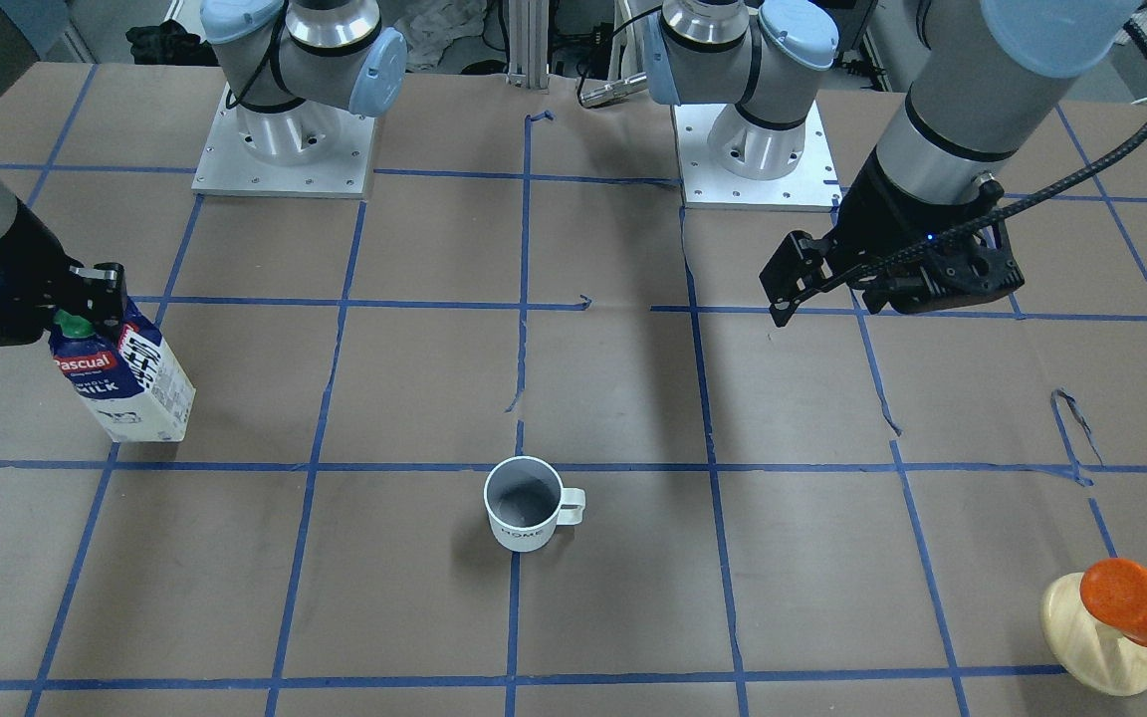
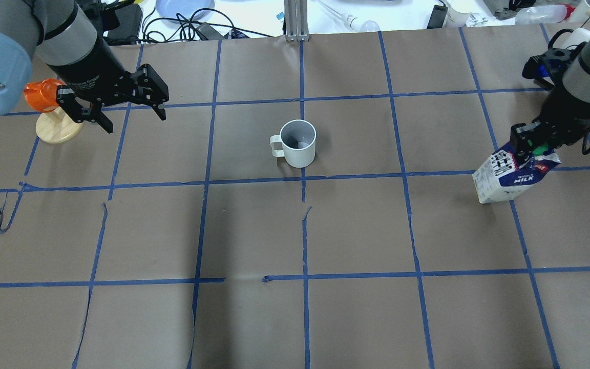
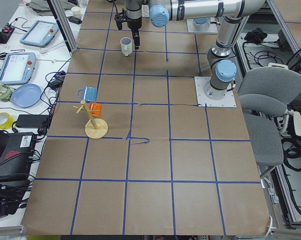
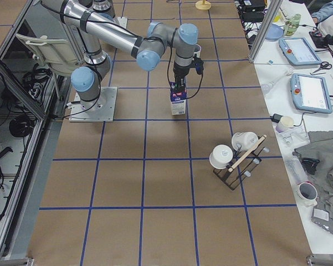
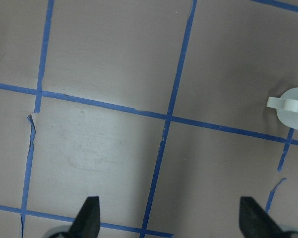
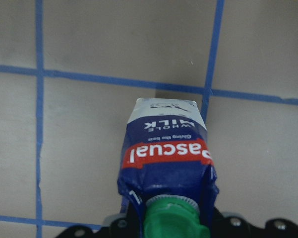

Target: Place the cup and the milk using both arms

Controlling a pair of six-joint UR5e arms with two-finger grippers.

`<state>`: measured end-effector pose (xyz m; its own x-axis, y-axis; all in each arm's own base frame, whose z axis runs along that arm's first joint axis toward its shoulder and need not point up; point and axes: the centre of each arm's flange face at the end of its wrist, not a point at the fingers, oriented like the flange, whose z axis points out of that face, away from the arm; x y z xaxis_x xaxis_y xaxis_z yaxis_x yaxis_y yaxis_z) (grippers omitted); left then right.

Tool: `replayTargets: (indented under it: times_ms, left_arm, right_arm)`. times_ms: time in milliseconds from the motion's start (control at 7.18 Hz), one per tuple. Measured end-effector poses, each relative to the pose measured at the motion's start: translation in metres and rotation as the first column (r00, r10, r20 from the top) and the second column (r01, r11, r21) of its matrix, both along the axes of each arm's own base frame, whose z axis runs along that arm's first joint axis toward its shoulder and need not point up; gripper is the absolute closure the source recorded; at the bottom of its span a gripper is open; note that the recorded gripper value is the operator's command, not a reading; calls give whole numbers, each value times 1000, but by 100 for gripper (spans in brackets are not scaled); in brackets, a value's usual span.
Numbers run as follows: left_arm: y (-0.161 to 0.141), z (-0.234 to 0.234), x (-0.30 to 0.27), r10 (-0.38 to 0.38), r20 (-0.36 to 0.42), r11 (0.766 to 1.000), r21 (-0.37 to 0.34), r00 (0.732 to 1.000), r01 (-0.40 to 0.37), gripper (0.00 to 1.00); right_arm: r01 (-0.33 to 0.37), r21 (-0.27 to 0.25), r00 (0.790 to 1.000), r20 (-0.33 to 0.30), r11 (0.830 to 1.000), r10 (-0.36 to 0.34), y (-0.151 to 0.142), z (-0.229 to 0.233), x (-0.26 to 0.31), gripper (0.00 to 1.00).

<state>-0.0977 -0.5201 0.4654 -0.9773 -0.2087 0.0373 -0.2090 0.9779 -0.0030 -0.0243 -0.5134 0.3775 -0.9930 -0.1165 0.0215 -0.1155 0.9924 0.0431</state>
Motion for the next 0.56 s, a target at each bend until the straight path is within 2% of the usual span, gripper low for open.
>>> replayTargets:
  times_ms: [279, 557]
  left_arm:
    - [6, 5, 3, 0, 39, 1000, 1, 999, 0, 0]
    - [8, 1, 4, -2, 51, 1000, 11, 999, 2, 0]
  right_arm:
    - [9, -54, 1000, 3, 999, -9, -41, 18, 85, 67]
    - [14, -68, 1000, 9, 998, -14, -93, 11, 162, 67]
